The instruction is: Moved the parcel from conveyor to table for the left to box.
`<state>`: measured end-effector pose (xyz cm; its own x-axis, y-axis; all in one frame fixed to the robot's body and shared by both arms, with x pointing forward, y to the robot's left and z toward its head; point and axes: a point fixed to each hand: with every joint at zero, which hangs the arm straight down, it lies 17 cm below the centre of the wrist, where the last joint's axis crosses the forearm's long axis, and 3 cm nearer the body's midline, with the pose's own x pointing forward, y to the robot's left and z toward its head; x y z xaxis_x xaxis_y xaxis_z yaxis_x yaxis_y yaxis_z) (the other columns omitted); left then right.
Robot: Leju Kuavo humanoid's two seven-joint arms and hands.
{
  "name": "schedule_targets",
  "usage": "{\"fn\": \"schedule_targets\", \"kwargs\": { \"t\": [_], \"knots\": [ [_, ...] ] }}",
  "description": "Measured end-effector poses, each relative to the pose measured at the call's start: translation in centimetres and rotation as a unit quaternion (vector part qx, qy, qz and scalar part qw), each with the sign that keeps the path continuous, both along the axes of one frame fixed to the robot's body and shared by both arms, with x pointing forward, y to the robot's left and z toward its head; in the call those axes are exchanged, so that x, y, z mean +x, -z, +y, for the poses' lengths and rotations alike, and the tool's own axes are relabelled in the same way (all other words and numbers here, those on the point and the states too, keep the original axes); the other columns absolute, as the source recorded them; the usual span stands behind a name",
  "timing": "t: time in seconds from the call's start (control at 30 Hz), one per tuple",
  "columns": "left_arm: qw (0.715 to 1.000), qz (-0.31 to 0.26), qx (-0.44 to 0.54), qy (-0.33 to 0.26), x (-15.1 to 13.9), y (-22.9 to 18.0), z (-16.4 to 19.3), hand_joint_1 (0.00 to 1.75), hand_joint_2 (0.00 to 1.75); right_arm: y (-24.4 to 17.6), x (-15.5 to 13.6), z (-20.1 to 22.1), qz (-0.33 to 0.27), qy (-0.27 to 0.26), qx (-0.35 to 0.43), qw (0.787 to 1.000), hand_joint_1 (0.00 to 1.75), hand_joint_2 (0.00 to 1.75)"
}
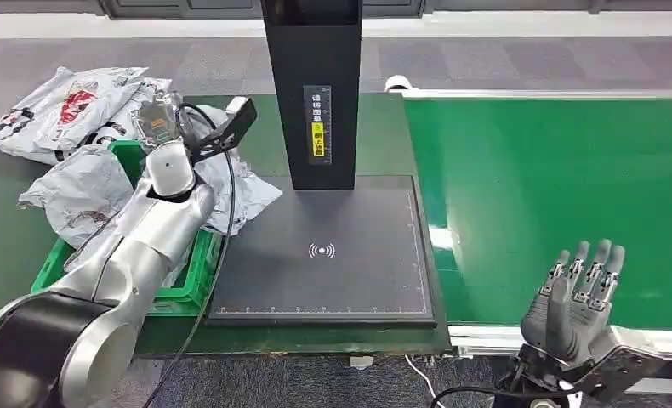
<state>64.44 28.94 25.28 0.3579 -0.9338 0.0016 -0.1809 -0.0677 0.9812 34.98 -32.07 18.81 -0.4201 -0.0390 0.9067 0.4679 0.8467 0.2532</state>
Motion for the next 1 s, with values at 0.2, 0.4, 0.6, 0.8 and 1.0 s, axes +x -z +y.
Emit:
{"fn": "schedule_targets", "kwargs": {
  "t": [0.2, 0.4, 0.6, 0.8, 1.0],
  "knots": [
    [0.994, 0.103, 0.029, -0.009, -0.6, 4.8, 1.5, 0.56, 1.75, 0.3, -0.2, 0.0, 0.0, -0.006, 0.003, 1.0, 0.0, 1.75],
    [0.982, 0.183, 0.028, -0.028, -2.5, 10.0, 2.5, 0.0, 1.75, 0.2, -0.1, 0.4, -0.003, -0.019, 0.0, 1.0, 0.0, 1.75],
    [0.979, 0.196, 0.03, -0.04, -3.2, 11.4, 3.3, 0.0, 1.75, 0.2, -0.1, 0.4, -0.003, -0.019, 0.0, 1.0, 0.0, 1.75],
    [0.992, 0.113, 0.003, -0.047, -2.8, 9.3, 3.9, 0.0, 0.0, 0.4, -0.1, 0.2, 0.004, -0.013, -0.002, 1.0, 0.0, 1.75],
    [0.983, -0.11, -0.126, 0.082, -0.5, 0.2, -0.6, 0.0, 0.0, 0.4, -0.4, -0.5, 0.015, 0.018, -0.02, 1.0, 0.0, 1.75]
  ]
}}
